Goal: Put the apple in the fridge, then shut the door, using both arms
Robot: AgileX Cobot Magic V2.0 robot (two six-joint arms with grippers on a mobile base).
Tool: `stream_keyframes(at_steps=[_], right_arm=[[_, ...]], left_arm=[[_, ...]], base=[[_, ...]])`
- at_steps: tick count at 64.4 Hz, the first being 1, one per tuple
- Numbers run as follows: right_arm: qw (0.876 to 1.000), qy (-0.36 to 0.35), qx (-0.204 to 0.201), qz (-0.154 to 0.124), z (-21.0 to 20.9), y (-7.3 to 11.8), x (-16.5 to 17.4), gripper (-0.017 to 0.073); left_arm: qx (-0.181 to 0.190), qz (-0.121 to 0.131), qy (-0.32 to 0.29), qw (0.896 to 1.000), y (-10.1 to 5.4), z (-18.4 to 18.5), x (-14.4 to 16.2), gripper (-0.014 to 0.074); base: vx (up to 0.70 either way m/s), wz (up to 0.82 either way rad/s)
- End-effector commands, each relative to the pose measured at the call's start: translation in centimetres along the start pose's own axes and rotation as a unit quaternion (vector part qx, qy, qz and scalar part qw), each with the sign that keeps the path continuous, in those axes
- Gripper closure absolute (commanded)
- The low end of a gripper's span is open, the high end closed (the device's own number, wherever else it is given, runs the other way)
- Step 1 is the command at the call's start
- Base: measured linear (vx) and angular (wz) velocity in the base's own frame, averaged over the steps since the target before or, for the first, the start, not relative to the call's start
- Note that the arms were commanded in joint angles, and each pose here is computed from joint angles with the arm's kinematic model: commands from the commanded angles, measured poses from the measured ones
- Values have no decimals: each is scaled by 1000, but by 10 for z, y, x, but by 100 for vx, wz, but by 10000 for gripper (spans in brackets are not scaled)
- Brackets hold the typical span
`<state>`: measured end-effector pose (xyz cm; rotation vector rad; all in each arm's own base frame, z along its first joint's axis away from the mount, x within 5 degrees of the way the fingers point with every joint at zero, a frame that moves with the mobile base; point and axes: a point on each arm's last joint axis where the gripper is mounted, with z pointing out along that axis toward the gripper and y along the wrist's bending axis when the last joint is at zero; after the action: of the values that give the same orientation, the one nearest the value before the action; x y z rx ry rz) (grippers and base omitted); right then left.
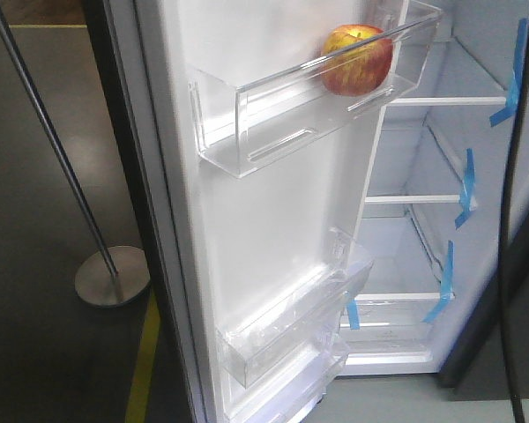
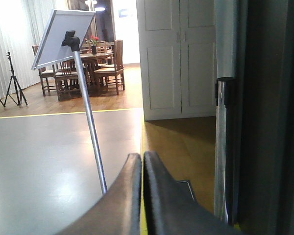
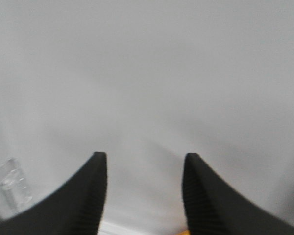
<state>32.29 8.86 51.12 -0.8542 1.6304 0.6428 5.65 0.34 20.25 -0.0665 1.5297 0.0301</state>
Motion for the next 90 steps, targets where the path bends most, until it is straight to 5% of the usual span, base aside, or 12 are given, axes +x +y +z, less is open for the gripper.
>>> stream_keyframes(at_steps=[1,4,15,30,37,51,71,82,90], right_arm=[[998,-12,12,-53,-37,32,-27,474],[997,8,14,-71,-46,41,-28,576],[994,65,50,-70,-76,64,-28,564],[984,89,150,-47,-110,88,-2,564],[981,81,174,-31,-119,102,23,564],[975,79,206,20,-132,133,102,564],[971,81,219,46,-149,175,185,564],[970,67,223,70,-154,183,194,564],[970,66,223,69,-155,184,193,564]], left_arm=[[1,-8,-55,998,0,-2,-14,600],[1,-8,-55,998,0,-2,-14,600],[1,-8,-55,998,0,-2,-14,600],[1,-11,-56,998,0,-2,-14,600],[2,-51,-56,997,0,-2,-14,600],[7,-204,-55,977,1,-2,-14,600],[8,-233,-81,969,2,-3,-20,600],[13,-346,-128,930,6,-5,-28,600],[22,-449,-129,884,7,-5,-29,600]], base=[[0,0],[0,0],[0,0],[0,0],[0,0],[0,0],[0,0],[0,0],[0,0]])
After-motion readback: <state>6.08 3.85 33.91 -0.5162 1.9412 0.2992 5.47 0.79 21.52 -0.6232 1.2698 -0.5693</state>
